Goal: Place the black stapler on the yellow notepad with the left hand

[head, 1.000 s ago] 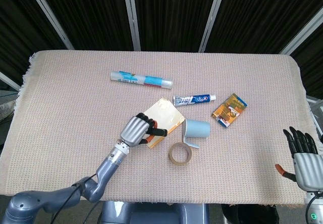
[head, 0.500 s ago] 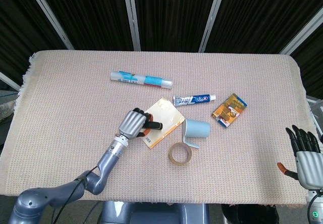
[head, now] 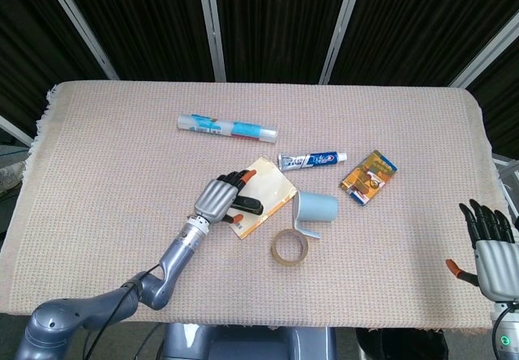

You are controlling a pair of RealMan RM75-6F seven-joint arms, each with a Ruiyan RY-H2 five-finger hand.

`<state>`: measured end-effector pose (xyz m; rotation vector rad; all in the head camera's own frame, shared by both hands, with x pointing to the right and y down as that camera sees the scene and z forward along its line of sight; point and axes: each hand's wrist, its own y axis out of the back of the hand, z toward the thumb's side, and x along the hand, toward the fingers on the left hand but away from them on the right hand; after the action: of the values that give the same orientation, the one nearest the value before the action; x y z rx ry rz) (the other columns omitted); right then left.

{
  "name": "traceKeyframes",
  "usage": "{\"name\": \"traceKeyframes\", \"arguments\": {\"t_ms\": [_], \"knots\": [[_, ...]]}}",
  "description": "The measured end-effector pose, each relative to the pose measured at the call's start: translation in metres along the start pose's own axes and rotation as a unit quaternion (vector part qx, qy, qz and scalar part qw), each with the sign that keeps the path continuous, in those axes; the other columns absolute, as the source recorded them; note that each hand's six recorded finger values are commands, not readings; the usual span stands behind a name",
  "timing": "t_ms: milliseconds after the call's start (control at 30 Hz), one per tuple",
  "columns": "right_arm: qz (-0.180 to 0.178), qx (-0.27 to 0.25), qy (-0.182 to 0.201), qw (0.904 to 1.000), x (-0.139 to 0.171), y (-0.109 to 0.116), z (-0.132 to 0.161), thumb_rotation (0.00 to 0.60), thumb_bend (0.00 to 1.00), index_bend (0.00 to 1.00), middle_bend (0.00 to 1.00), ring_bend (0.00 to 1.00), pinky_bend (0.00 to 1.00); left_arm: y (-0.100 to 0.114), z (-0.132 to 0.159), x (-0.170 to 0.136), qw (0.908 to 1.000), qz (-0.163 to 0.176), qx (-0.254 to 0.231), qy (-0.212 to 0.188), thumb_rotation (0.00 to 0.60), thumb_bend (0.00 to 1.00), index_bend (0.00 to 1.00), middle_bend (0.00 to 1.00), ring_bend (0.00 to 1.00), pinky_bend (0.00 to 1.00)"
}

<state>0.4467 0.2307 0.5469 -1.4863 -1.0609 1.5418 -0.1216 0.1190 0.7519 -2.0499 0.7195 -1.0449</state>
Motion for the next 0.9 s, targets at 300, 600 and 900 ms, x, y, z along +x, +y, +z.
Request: {"name": "traceKeyframes", "arguments": {"t_ms": [300, 600, 900], "knots": [[0.003, 0.005, -0.001, 1.0, -0.001, -0.002, 0.001, 0.6, 0.11, 0.0, 0.0, 0.0, 0.0, 0.033, 0.001, -0.02, 0.9993, 0.029, -0.008, -0.022, 0.6, 0.12, 0.0, 0.0, 0.0, 0.15], [-0.001, 0.011, -0.001, 0.9999, 0.0, -0.003, 0.004, 0.6, 0.11, 0.0, 0.0, 0.0, 0.0, 0.092, -0.024, -0.091, 0.9979, 0.054, 0.016, -0.031, 0.6, 0.13, 0.0, 0.0, 0.0, 0.09], [0.0, 0.017, -0.005, 0.9998, 0.004, -0.006, 0.005, 0.6, 0.11, 0.0, 0.0, 0.0, 0.0, 0.106, -0.091, -0.203, 0.9754, 0.06, 0.186, 0.102, 0.6, 0.15, 0.0, 0.0, 0.0, 0.07]]}}
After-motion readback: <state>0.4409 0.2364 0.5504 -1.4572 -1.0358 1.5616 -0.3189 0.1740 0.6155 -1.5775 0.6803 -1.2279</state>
